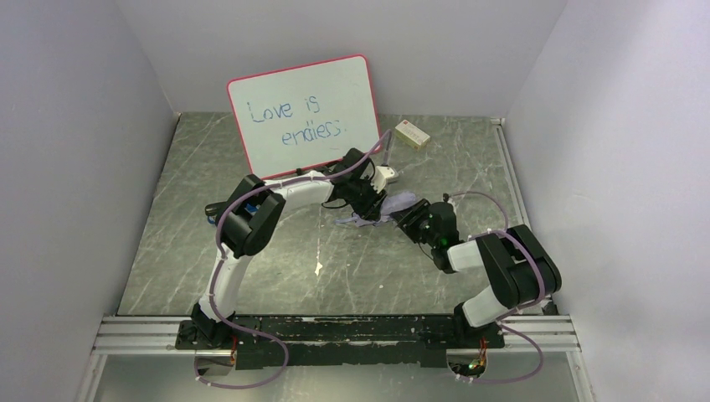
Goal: Put away the umbrella
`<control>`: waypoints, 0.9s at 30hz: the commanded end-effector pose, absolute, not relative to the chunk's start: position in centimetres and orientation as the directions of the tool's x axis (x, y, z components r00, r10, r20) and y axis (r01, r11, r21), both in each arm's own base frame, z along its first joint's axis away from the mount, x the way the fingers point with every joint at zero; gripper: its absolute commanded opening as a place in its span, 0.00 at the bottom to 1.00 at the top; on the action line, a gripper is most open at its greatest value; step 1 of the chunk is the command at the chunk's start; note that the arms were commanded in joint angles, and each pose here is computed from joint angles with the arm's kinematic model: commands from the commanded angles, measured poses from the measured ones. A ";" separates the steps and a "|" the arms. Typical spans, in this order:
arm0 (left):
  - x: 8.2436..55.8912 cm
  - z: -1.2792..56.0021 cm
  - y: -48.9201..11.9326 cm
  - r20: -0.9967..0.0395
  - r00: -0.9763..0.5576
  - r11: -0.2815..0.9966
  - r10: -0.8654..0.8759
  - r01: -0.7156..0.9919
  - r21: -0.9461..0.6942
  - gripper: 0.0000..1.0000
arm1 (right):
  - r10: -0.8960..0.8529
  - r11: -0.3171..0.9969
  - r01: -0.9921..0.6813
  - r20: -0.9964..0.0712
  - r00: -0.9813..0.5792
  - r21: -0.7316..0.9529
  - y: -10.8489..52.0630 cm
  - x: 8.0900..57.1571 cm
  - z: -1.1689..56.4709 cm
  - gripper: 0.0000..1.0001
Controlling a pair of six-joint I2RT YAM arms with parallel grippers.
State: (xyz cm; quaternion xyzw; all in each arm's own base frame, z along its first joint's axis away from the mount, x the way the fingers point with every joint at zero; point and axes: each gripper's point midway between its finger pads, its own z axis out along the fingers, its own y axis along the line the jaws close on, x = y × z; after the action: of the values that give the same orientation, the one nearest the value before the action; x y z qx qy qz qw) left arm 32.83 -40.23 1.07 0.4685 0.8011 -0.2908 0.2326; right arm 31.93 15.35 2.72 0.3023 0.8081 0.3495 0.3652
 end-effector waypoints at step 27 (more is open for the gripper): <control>25.7 -10.9 -31.6 -0.191 -0.588 0.536 0.786 0.802 -0.261 0.05 | 0.504 0.718 -0.020 -0.540 -0.674 0.695 16.6 31.2 3.4 0.49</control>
State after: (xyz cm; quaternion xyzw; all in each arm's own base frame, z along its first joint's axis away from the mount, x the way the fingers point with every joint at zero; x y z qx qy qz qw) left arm 32.73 -40.24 0.69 0.4691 0.8039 -0.2870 0.2264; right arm 31.86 15.70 2.73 0.1755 0.8475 0.3215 0.3841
